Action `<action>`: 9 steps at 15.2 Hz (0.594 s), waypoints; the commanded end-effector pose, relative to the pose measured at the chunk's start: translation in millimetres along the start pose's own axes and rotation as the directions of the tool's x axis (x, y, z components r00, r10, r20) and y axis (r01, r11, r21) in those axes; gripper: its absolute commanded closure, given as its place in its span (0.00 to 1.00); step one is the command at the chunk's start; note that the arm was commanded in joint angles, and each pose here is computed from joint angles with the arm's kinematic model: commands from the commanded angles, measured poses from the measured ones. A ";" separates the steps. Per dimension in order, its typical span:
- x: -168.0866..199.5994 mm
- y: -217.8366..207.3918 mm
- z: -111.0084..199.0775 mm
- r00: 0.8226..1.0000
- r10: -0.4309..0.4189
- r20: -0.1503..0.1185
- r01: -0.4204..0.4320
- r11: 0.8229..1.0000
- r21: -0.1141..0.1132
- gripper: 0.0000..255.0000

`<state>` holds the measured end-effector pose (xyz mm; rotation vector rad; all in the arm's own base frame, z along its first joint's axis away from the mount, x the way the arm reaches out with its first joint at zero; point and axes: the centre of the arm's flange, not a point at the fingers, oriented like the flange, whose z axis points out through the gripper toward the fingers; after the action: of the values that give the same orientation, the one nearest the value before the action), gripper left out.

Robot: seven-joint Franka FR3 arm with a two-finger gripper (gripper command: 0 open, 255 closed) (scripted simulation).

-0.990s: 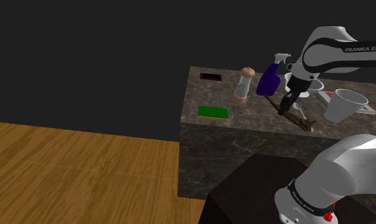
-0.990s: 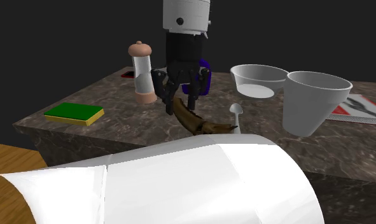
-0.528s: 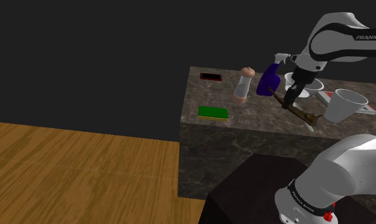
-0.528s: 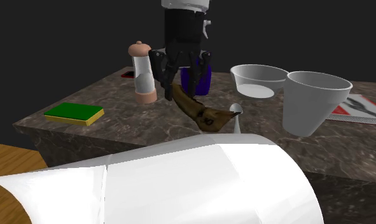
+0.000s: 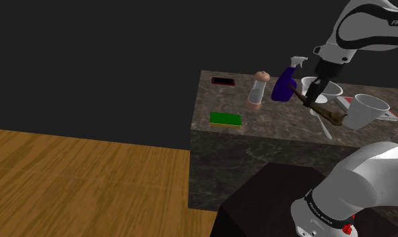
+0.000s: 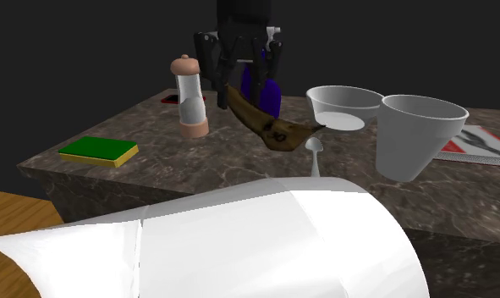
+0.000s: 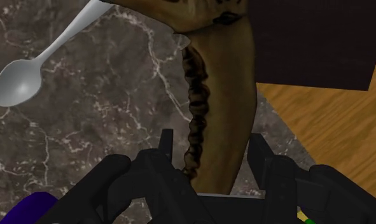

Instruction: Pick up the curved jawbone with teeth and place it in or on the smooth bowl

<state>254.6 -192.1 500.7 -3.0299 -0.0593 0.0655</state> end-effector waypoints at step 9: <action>12.9 75.9 -28.8 1.000 0.000 0.000 0.000 1.000 0.000 1.00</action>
<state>269.6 -256.5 520.0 -3.0283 -0.0588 0.0650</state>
